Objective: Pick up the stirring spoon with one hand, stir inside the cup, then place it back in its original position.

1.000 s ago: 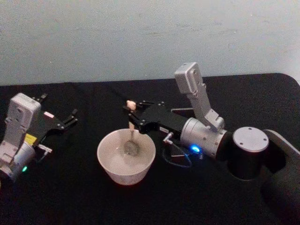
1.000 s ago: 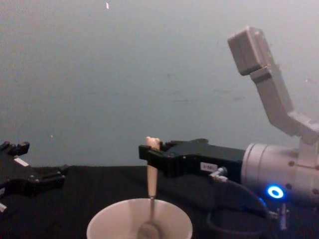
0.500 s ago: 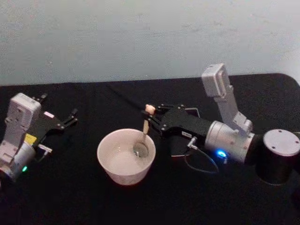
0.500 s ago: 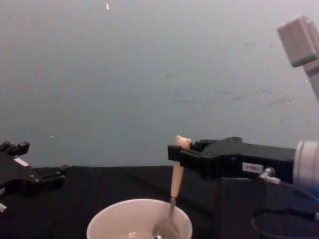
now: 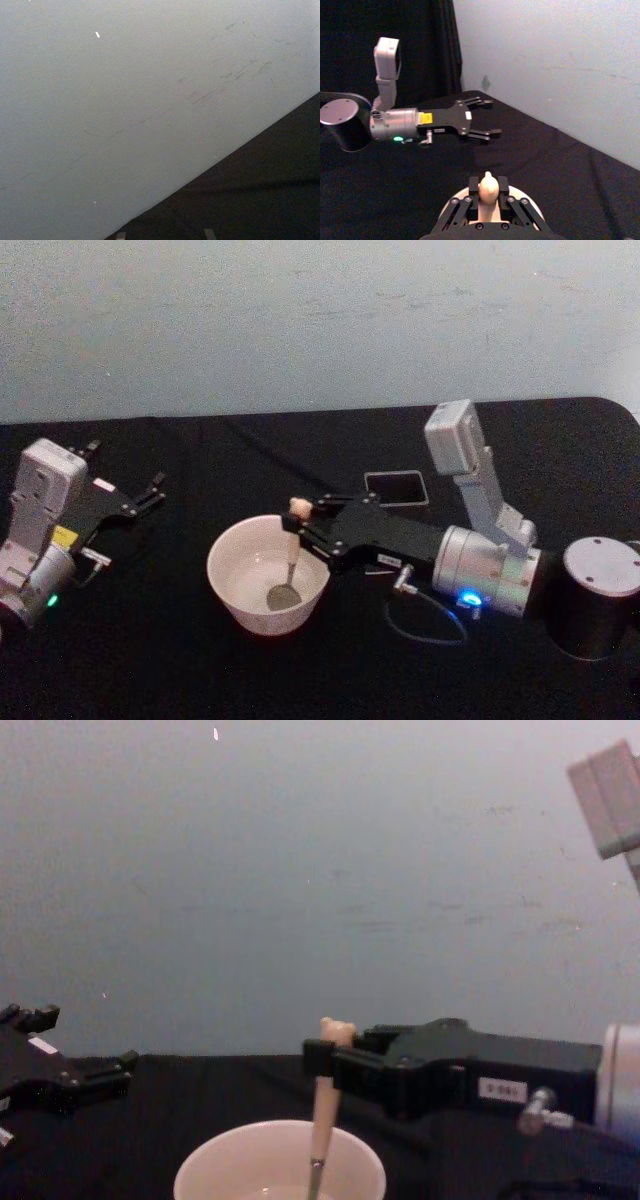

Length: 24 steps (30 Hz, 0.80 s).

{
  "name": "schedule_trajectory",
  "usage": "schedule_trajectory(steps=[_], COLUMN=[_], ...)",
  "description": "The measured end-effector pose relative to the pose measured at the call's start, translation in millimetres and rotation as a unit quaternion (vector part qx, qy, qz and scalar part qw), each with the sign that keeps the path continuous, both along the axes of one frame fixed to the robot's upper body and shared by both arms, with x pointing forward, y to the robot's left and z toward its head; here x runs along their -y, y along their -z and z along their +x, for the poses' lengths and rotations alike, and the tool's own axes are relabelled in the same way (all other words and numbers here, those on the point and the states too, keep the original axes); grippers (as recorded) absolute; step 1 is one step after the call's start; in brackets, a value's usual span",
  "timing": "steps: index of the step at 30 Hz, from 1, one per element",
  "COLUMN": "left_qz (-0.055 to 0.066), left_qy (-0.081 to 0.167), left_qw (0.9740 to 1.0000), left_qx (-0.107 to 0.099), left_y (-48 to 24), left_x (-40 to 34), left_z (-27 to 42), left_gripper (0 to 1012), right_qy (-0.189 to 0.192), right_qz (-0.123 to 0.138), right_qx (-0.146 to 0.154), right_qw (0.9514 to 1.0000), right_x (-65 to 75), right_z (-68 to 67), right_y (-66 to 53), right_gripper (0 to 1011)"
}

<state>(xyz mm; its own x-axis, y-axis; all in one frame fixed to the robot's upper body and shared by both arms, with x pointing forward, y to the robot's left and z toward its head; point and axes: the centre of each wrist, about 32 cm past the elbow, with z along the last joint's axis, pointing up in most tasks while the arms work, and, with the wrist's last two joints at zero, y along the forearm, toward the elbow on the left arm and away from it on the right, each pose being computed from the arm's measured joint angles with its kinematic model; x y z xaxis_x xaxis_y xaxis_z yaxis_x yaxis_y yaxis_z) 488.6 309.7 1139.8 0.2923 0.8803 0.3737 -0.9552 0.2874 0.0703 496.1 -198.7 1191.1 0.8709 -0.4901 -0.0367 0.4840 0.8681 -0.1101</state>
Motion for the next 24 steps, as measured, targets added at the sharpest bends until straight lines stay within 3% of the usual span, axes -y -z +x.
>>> schedule_trajectory(steps=[12, 19, 24], left_qz=[0.0, 0.0, 0.0], left_qy=[0.0, 0.0, 0.0], left_qw=[1.0, 1.0, 1.0], left_qx=[0.0, 0.0, 0.0], left_y=[0.0, 0.0, 0.0], left_x=[0.0, 0.0, 0.0], left_z=[0.0, 0.0, 0.0], left_gripper=[1001, 1001, 1001], right_qy=[-0.008, 0.027, 0.053], right_qz=[0.002, 0.005, 0.006], right_qx=[-0.006, 0.0, 0.005], right_qw=[0.9999, 0.9996, 0.9985], right_x=[-29.4, -42.9, -40.7], right_z=[6.8, 25.8, 37.2], right_y=[5.6, 6.8, 5.4], right_gripper=[222, 222, 222])
